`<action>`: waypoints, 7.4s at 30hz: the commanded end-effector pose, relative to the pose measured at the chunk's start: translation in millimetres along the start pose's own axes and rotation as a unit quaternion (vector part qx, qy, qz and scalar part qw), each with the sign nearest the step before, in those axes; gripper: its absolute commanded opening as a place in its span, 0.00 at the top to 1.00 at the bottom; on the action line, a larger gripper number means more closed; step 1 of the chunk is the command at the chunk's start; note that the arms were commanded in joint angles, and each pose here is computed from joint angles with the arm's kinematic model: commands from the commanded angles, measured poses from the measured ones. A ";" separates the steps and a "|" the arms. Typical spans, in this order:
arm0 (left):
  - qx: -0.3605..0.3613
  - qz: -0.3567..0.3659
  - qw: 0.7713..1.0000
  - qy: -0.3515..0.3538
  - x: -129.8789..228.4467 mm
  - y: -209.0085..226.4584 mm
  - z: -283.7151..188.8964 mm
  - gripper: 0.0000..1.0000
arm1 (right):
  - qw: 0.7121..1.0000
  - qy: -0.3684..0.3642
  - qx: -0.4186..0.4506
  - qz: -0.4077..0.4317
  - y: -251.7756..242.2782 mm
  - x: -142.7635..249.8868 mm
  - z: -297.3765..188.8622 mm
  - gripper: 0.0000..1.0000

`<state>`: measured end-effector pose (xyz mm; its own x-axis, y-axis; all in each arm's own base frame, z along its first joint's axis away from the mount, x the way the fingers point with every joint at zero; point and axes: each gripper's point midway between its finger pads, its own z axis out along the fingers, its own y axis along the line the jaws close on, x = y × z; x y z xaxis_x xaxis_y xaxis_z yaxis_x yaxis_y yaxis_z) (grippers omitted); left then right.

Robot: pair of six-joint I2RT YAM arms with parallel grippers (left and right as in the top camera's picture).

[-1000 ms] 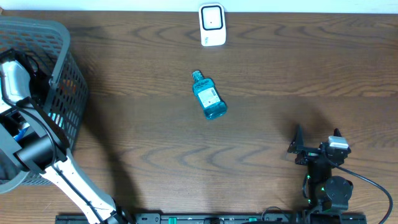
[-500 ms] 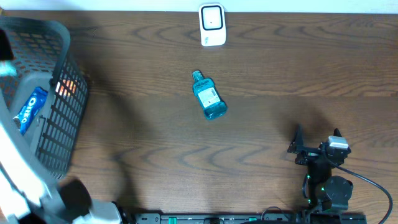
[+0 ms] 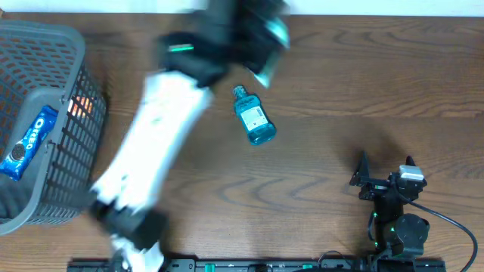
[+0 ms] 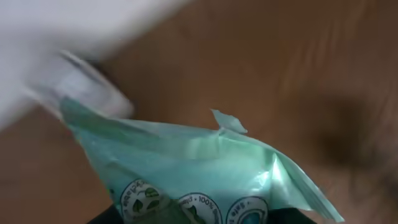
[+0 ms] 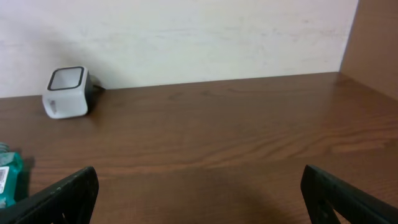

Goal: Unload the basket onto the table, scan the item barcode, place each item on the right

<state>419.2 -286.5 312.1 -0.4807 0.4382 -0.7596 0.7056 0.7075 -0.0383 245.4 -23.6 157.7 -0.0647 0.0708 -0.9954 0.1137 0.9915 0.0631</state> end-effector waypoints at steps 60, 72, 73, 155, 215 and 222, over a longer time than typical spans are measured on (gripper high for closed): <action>-0.574 -0.813 0.069 -0.071 424.8 333.7 -265.5 0.02 | 1.000 -0.001 0.008 -0.006 -3.3 0.0 -0.3 0.01; -0.598 -0.796 0.061 -0.073 479.2 376.1 -232.3 0.02 | 1.000 -0.001 0.008 -0.006 -3.3 0.0 -0.3 0.01; -0.601 -0.794 0.059 -0.069 483.2 376.3 -231.0 0.02 | 1.000 -0.001 0.008 -0.006 -3.3 0.0 -0.3 0.01; 0.088 -0.031 0.975 0.202 133.1 -177.1 170.7 0.92 | 1.000 -0.001 0.008 -0.006 -3.3 0.0 -0.3 0.01; -0.423 -0.810 0.389 0.117 391.5 355.7 -150.6 0.02 | 1.000 -0.001 0.008 -0.006 -3.3 0.0 -0.3 0.01; -0.394 -0.825 0.375 0.154 425.3 358.5 -108.0 0.02 | 1.000 -0.001 0.008 -0.006 -3.3 0.0 -0.3 0.01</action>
<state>411.8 219.7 64.2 -0.0532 -0.9973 -0.0516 -0.9983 0.0543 -0.0203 245.4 -23.6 157.7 -0.0647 0.0708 -0.9954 0.1137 0.9915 0.0631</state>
